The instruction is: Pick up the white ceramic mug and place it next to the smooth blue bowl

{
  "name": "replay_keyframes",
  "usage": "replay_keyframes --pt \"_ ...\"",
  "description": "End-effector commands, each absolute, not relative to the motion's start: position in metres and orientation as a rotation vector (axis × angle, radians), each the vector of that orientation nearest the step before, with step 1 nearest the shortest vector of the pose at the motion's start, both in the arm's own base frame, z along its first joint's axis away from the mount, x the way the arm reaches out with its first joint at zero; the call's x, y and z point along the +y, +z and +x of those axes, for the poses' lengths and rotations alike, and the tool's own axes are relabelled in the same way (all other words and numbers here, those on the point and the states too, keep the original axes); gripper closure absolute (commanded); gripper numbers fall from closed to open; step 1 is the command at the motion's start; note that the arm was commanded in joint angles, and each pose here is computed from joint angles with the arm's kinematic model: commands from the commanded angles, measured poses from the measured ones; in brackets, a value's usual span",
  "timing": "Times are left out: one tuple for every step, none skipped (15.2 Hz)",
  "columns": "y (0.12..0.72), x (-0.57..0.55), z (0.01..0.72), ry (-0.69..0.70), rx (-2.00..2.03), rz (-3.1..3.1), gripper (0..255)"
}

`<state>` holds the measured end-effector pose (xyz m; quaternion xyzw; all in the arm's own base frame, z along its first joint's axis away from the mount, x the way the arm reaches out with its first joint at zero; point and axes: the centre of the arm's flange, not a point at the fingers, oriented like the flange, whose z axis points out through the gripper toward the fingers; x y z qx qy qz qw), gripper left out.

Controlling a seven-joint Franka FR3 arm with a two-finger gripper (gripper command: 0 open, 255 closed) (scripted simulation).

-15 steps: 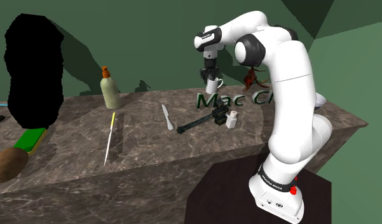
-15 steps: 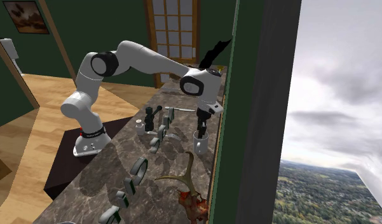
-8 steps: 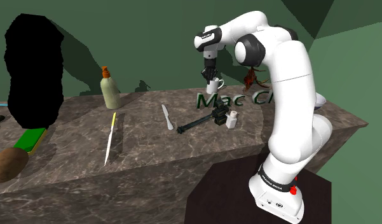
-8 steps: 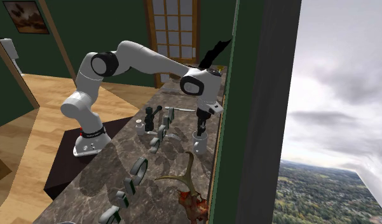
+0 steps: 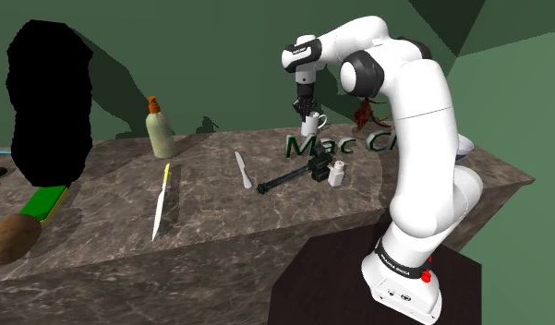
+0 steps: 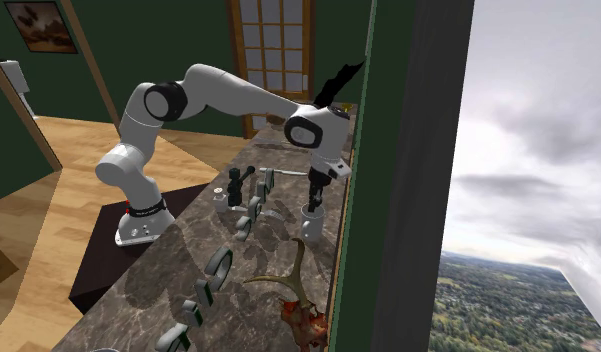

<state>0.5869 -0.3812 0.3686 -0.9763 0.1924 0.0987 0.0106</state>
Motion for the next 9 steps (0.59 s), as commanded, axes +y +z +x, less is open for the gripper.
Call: replay_keyframes --pt "0.384 -0.384 0.591 0.267 0.599 -3.064 255" --pt "0.389 -0.384 0.591 0.267 0.599 -3.064 255" --pt "0.395 -0.384 0.591 0.267 0.599 -3.064 255" --pt "0.400 -0.384 0.591 0.267 0.599 -3.064 255" --pt "0.405 -0.384 0.591 0.267 0.599 -3.064 255" --pt "0.410 -0.384 0.591 0.267 0.599 -3.064 255" --pt "0.416 -0.384 0.591 0.267 0.599 -3.064 255" --pt "0.421 -0.384 0.591 0.267 0.599 -3.064 255" --pt "0.426 -0.384 0.591 0.267 0.599 -3.064 255"
